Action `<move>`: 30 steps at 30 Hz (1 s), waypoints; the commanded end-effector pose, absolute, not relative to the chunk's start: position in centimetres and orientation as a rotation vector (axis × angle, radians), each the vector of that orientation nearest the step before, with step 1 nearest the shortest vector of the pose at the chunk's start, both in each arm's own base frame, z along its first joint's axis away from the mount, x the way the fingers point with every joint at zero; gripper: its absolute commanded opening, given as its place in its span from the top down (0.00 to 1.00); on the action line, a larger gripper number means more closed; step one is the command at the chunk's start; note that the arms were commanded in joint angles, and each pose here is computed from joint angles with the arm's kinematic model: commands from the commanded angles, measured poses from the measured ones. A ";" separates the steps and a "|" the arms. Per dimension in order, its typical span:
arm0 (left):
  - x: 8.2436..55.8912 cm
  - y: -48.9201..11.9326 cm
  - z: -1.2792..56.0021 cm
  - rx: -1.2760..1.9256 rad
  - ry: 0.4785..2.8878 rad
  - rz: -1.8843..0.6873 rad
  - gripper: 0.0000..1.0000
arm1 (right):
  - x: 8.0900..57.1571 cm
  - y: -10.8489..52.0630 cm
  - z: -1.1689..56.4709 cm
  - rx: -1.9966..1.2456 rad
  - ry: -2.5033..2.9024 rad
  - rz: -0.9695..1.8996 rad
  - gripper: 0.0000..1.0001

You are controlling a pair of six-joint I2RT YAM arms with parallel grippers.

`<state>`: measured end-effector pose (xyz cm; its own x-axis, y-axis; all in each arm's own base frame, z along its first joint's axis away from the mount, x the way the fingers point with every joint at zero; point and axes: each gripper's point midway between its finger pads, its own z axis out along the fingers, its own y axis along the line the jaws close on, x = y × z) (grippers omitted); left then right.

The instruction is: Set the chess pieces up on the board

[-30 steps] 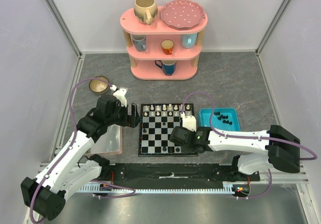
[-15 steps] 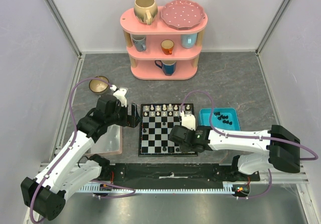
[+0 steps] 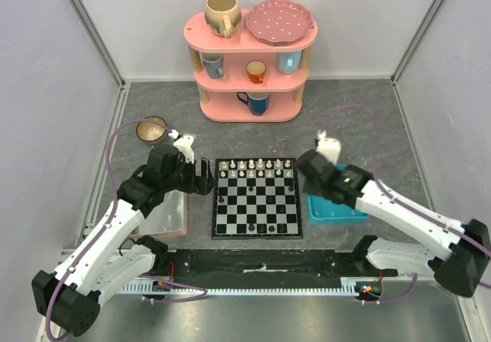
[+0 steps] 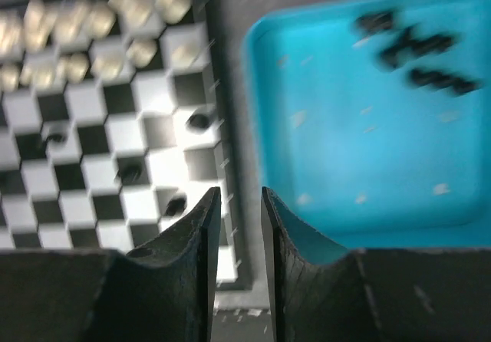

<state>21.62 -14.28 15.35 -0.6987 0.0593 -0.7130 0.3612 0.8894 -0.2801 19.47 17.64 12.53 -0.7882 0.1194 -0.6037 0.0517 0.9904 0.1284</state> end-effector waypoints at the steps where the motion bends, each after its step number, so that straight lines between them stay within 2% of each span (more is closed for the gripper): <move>1: 21.9 -15.0 16.1 0.345 2.262 -0.555 0.11 | 23.2 10.2 14.1 0.213 2.394 -0.059 0.65; 6: 21.8 -15.0 16.1 0.347 2.264 -0.556 0.11 | 26.0 6.8 11.0 0.292 2.456 -0.038 0.66; 13: 21.7 -15.1 16.0 0.352 2.265 -0.558 0.11 | 26.7 3.0 5.7 0.448 2.563 -0.013 0.69; 30: 21.7 -15.3 16.0 0.358 2.268 -0.564 0.11 | 27.5 1.3 3.5 0.510 2.585 0.011 0.73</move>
